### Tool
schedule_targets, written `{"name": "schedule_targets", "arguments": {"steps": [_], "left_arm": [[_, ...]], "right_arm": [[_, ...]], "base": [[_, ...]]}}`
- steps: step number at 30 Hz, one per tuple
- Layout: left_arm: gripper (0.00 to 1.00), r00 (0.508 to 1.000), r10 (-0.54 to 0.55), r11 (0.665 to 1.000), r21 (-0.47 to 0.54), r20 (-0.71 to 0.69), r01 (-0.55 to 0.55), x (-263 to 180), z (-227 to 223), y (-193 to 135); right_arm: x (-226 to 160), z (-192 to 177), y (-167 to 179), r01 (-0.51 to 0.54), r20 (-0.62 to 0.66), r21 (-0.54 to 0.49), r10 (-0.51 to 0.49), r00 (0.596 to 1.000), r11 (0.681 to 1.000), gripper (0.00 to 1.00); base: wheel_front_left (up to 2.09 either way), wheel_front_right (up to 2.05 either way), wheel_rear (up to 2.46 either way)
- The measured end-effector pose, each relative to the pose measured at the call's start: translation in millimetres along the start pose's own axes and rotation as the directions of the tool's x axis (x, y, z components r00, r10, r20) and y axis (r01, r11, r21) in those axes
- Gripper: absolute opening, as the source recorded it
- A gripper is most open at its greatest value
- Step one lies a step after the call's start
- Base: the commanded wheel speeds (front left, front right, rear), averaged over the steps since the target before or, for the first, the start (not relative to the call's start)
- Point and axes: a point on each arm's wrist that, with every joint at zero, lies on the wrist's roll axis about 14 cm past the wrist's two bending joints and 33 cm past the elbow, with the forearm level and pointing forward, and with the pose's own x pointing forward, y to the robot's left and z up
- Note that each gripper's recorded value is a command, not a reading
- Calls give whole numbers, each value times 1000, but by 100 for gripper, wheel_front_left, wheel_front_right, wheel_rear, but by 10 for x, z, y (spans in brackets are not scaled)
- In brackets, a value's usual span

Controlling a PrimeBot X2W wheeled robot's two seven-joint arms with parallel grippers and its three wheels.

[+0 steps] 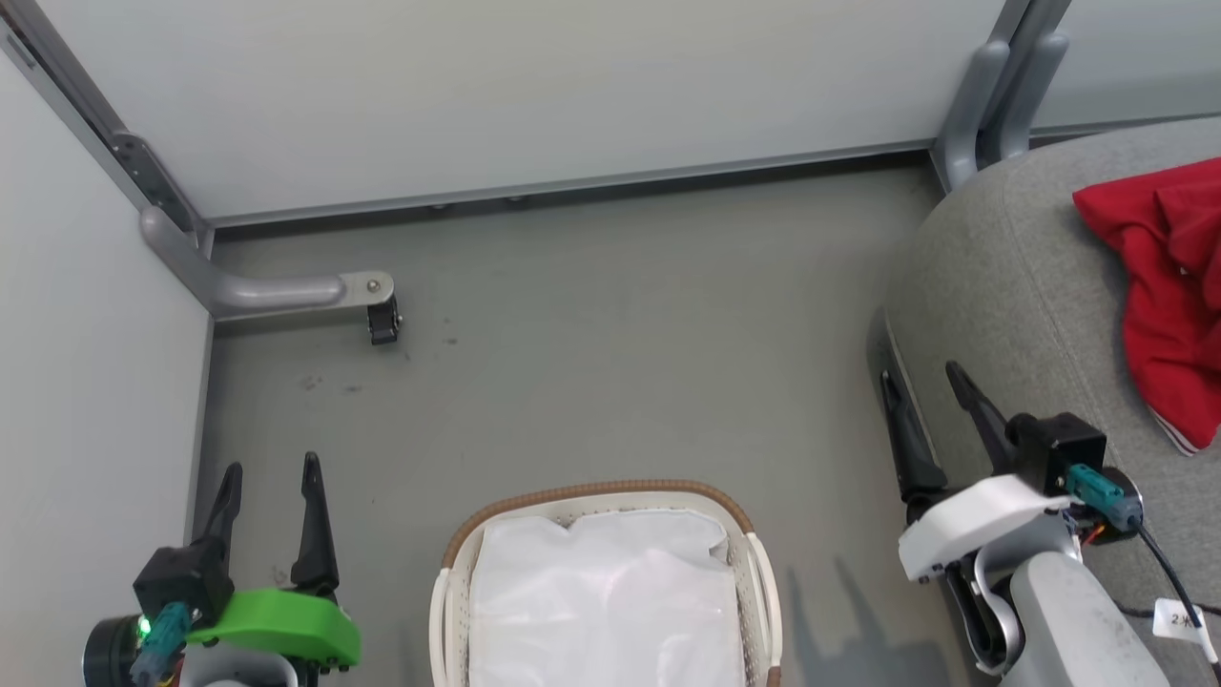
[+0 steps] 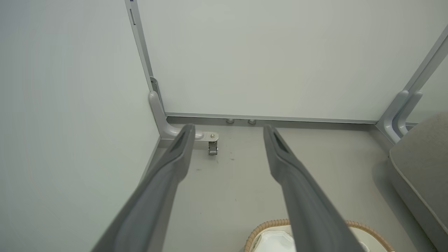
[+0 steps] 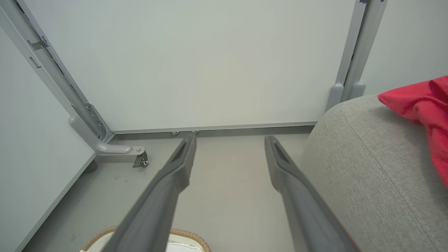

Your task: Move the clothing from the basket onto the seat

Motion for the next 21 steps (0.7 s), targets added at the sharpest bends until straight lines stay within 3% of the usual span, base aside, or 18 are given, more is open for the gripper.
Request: {"name": "schedule_targets", "arguments": {"steps": [16,17,21], "left_arm": [[100,1000,21,997,-77,19,-19,-307,32,29],[0,1000,21,996,-92,19,-19,-309,29,20],[0,1000,25,995,-100,-14,-26,-335,-79,14]], "right_arm": [[-363,-20,84,-6,-13,4,6,1000,1000,100],[-365,-22,87,-6,-13,5,6,1000,1000,0],[-428,-164,84,4,-56,16,-3,998,1000,0]], "base": [[0,0,0],[0,0,0],[0,0,0]]}}
